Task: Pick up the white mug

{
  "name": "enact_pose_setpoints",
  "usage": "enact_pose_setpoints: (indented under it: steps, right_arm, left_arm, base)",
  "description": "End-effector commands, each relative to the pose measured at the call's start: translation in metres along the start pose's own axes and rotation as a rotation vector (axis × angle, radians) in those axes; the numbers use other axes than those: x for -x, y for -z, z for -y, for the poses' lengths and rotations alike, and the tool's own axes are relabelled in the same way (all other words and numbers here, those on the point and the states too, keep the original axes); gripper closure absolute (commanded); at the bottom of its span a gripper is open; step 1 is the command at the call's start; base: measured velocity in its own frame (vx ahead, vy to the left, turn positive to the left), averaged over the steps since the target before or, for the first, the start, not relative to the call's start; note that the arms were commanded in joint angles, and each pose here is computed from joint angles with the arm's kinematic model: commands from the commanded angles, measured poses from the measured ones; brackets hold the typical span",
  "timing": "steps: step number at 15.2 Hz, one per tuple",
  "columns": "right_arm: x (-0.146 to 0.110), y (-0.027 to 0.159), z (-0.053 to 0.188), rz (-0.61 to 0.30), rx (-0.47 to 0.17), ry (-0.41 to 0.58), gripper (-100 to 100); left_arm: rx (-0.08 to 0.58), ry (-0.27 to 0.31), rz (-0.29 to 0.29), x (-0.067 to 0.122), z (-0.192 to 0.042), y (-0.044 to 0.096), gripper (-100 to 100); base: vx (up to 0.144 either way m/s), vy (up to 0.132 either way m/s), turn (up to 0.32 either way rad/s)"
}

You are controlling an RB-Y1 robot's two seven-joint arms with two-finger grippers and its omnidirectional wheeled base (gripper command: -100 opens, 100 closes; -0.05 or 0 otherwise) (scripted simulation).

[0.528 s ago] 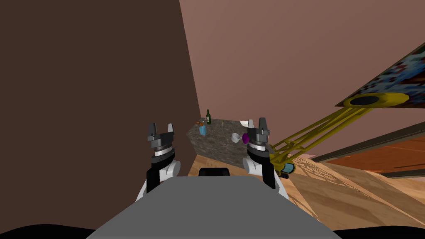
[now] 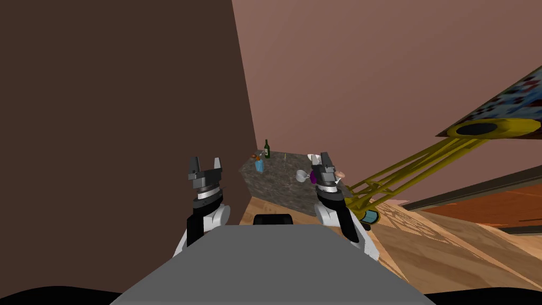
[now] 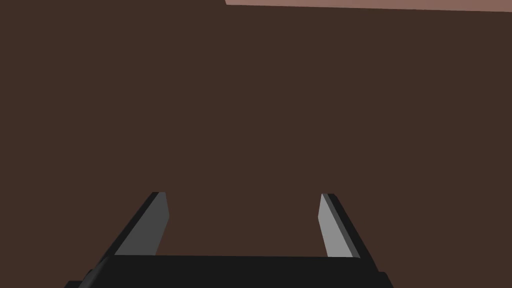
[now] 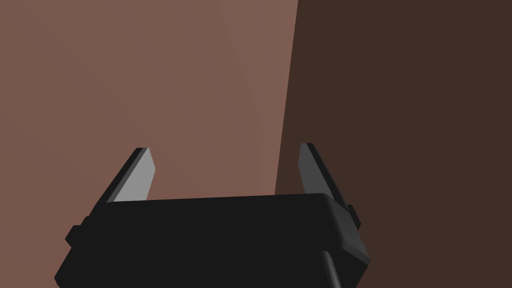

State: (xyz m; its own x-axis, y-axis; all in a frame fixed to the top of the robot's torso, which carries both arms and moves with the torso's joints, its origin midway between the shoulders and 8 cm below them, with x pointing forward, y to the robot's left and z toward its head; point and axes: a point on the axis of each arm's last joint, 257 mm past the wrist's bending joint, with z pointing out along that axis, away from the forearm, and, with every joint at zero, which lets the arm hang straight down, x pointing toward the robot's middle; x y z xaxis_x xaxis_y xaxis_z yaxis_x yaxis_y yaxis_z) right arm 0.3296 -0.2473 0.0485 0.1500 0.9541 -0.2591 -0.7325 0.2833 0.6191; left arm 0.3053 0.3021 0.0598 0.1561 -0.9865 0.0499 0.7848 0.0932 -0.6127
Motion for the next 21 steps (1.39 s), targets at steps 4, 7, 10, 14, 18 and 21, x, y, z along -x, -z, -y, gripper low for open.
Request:
enact_pose_setpoints:
  steps: [4,7,10,14,18,21]
  right_arm:
    - [-0.016,0.007,0.011,-0.124,-0.031,0.065,-100]
    - [-0.025,0.012,0.019,-0.192,-0.050,0.104,-100]
    - [-0.032,0.019,0.028,-0.262,-0.070,0.147,-100]
    - [-0.042,0.028,0.038,-0.358,-0.087,0.200,-100]
    - [-0.049,0.038,0.049,-0.445,-0.105,0.253,-100]
    - [-0.055,0.049,0.060,-0.531,-0.123,0.309,-100]
  left_arm:
    - [0.000,0.000,0.000,0.000,0.000,0.000,0]
    - [0.000,0.000,0.000,0.000,0.000,0.000,0]
    - [0.000,0.000,0.000,0.000,0.000,0.000,0]
    - [0.000,0.000,0.000,0.000,0.000,0.000,0]
    - [0.000,0.000,0.000,0.000,0.000,0.000,0]
    - [0.000,0.000,0.000,0.000,0.000,0.000,0]
  base:
    - [-0.011,0.000,0.043]
    - [-0.009,0.000,0.045]
    - [-0.011,0.001,0.042]
    - [-0.009,0.001,0.044]
    - [-0.008,0.001,0.040]
    - [-0.007,0.002,0.056]
